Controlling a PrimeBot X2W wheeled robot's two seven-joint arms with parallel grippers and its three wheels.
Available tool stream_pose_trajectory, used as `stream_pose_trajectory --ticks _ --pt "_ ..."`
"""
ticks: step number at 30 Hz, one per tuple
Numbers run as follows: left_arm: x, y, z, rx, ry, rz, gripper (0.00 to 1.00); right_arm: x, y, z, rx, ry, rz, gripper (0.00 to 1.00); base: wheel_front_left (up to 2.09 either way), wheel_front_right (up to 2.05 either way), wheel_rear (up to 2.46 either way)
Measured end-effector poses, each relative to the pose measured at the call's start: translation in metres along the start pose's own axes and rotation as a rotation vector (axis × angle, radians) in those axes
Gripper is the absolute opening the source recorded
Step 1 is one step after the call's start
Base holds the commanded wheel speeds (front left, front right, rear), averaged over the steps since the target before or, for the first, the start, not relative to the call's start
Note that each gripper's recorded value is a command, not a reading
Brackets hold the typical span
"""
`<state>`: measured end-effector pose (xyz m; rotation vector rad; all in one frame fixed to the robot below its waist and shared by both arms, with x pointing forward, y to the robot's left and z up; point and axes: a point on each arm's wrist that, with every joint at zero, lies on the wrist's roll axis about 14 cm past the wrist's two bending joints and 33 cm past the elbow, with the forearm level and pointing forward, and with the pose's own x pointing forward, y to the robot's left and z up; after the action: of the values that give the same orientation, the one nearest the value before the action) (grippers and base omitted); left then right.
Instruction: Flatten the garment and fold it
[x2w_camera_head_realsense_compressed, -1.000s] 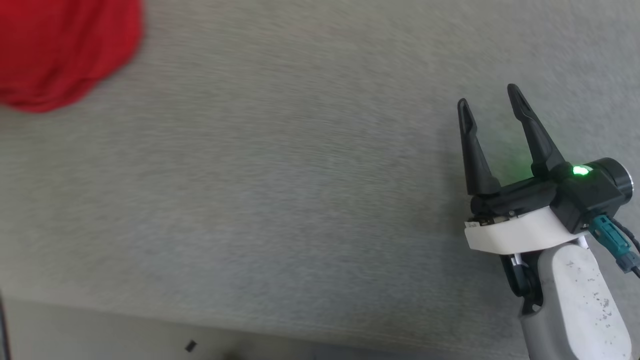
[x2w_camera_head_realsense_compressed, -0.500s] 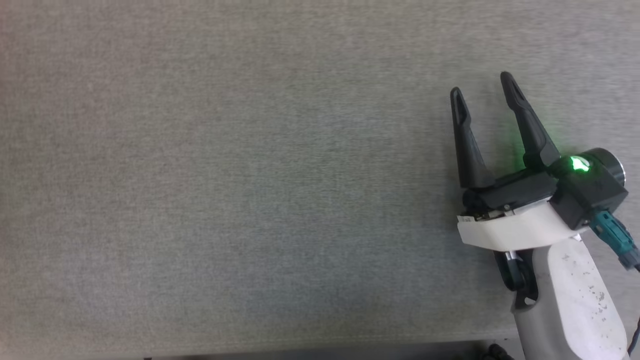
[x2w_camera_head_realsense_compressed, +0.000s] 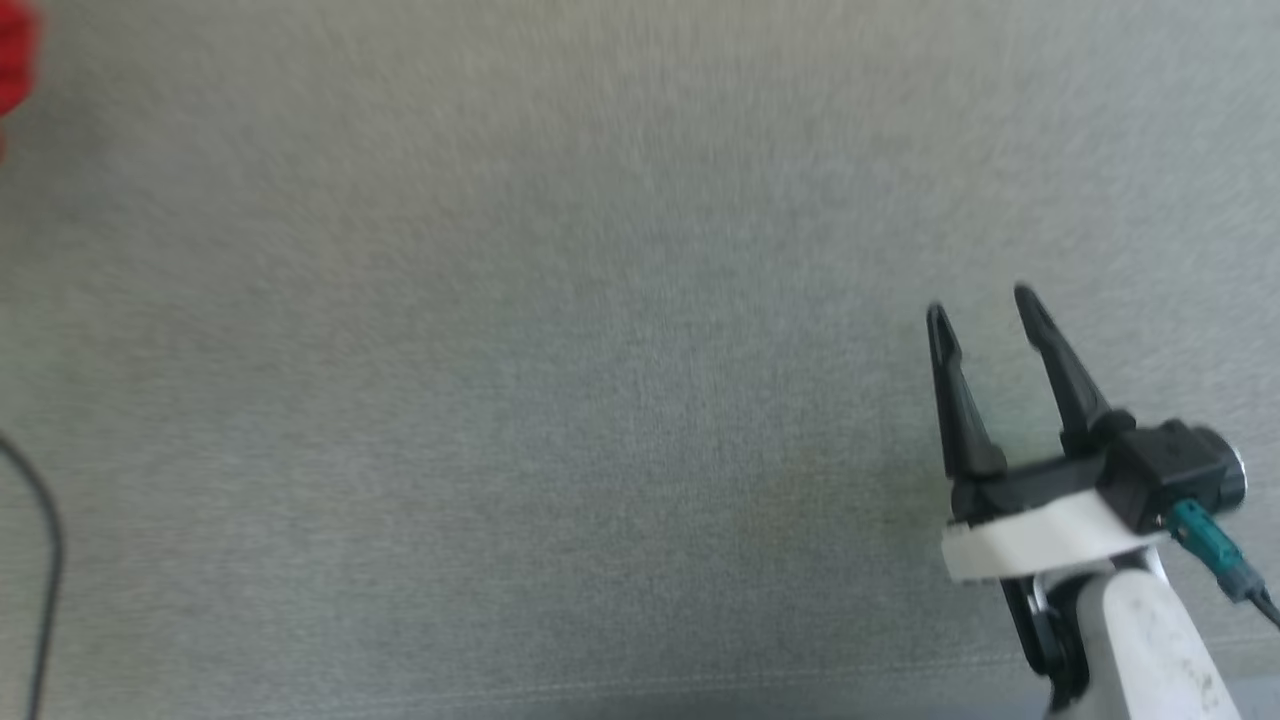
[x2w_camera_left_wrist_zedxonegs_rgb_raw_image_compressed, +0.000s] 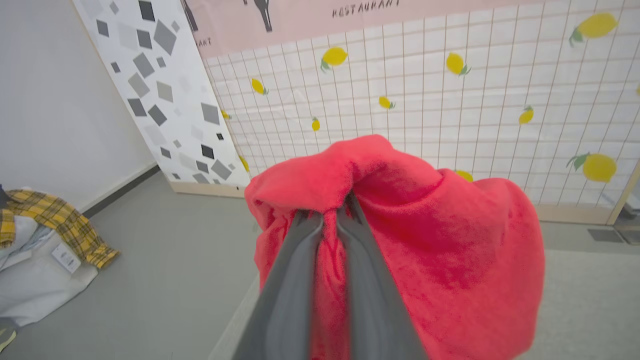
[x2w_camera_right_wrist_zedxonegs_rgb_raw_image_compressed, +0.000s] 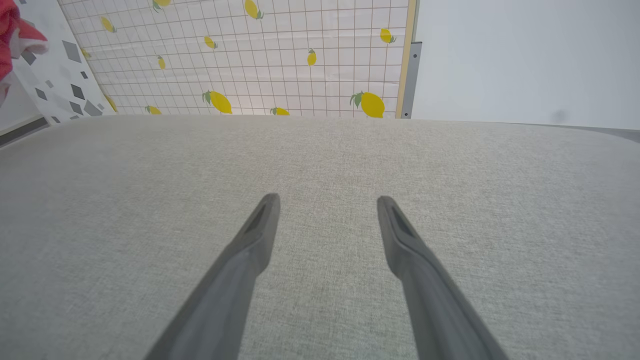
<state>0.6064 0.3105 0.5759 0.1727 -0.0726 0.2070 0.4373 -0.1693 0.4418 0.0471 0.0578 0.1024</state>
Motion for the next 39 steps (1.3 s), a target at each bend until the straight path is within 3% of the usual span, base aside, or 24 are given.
stream_pose_trajectory --ticks 5,9,13,18,24,29,35,38,39 --pt "-0.021 -0.033 0.103 -0.035 -0.277 -0.121 0.0 -0.025 0.001 0.027 -0.003 -0.057 -0.01 1.0 0.0 0.0 0.0" --pt "-0.052 -0.083 0.166 -0.103 -0.421 -0.268 0.0 -0.043 0.0 0.053 -0.012 -0.123 -0.02 1.0 0.0 0.0 0.0" --pt "-0.089 -0.14 0.207 -0.175 -0.501 -0.42 0.0 -0.057 0.001 0.074 -0.021 -0.174 -0.023 1.0 0.0 0.0 0.0" --pt "-0.128 -0.213 0.223 -0.279 -0.498 -0.609 0.0 -0.072 -0.006 0.094 -0.031 -0.226 -0.048 1.0 0.0 0.0 0.0" --pt "-0.167 -0.305 0.175 -0.339 -0.298 -0.837 0.0 -0.094 -0.025 0.097 -0.04 -0.23 -0.118 1.0 0.0 0.0 0.0" --pt "-0.196 -0.362 0.082 -0.214 0.02 -0.978 0.0 -0.109 -0.041 0.096 -0.041 -0.226 -0.177 1.0 0.0 0.0 0.0" --pt "-0.239 -0.379 -0.05 0.026 0.529 -1.058 0.0 -0.12 -0.054 0.089 -0.041 -0.198 -0.23 1.0 0.0 0.0 0.0" --pt "-0.254 -0.378 -0.081 0.082 0.667 -1.082 0.0 -0.123 -0.06 0.084 -0.044 -0.18 -0.251 1.0 0.0 0.0 0.0" --pt "-0.257 -0.379 -0.086 0.086 0.694 -1.088 0.2 -0.124 -0.061 0.082 -0.044 -0.172 -0.257 1.0 0.0 0.0 0.0"
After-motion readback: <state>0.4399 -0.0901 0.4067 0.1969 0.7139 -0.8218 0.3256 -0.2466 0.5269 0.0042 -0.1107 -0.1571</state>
